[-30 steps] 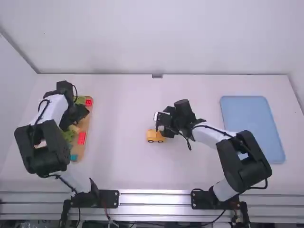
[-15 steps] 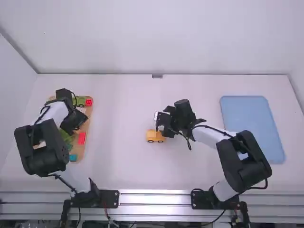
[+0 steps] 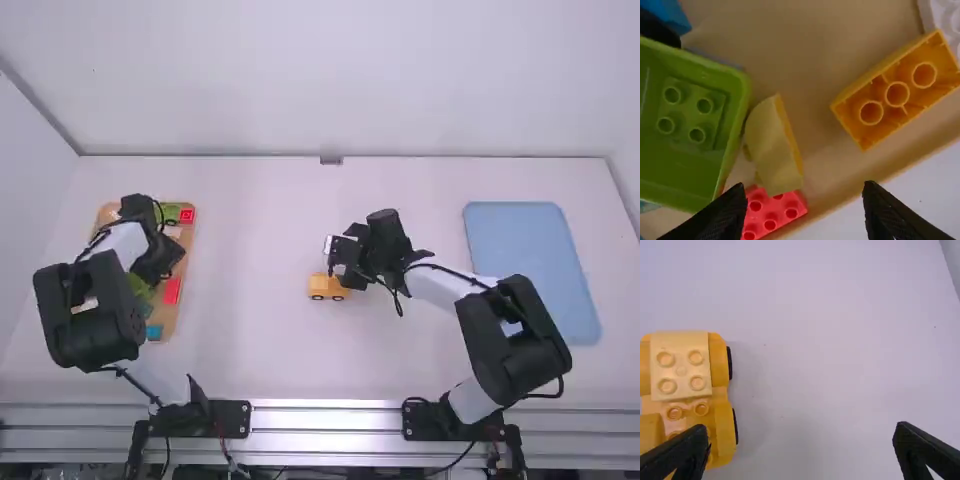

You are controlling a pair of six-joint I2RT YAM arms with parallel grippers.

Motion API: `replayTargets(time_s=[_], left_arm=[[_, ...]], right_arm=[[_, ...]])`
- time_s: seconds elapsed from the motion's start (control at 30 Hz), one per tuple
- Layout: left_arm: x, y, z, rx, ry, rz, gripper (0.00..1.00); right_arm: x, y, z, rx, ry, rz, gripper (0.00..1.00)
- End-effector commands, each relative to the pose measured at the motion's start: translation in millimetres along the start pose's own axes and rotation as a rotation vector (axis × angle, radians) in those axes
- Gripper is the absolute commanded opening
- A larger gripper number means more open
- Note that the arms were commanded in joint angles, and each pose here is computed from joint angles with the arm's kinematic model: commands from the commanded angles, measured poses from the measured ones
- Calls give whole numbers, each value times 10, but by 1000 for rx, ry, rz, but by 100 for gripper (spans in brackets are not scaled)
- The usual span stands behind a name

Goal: Assemble lego blocks to make yellow taxi

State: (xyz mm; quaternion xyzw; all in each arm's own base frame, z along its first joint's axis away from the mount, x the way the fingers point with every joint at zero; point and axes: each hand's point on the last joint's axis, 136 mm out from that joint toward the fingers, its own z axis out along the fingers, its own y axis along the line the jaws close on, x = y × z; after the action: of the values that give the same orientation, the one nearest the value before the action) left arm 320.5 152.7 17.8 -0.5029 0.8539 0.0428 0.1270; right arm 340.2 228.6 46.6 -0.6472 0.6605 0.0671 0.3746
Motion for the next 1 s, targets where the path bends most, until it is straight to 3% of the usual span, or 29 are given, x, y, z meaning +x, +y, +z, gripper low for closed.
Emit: replayTargets(time_s=[0.0, 0.33, 0.73, 0.87, 0.97], left_arm=[[50, 170, 75, -69, 3, -41, 61], [-18, 174, 103, -80, -29, -53, 59], [-46, 351, 302, -107, 12, -99, 56], [-73, 232, 321, -20, 31, -27, 61], [-69, 186, 321, 3, 36, -10, 59]], right_arm=[[-73, -32, -50, 14, -18, -5, 98], [-55, -49, -56, 18, -16, 1, 98], [-44, -37, -56, 13, -12, 2, 98], [-49, -41, -56, 14, -14, 1, 98], [-56, -41, -56, 14, -17, 0, 98]])
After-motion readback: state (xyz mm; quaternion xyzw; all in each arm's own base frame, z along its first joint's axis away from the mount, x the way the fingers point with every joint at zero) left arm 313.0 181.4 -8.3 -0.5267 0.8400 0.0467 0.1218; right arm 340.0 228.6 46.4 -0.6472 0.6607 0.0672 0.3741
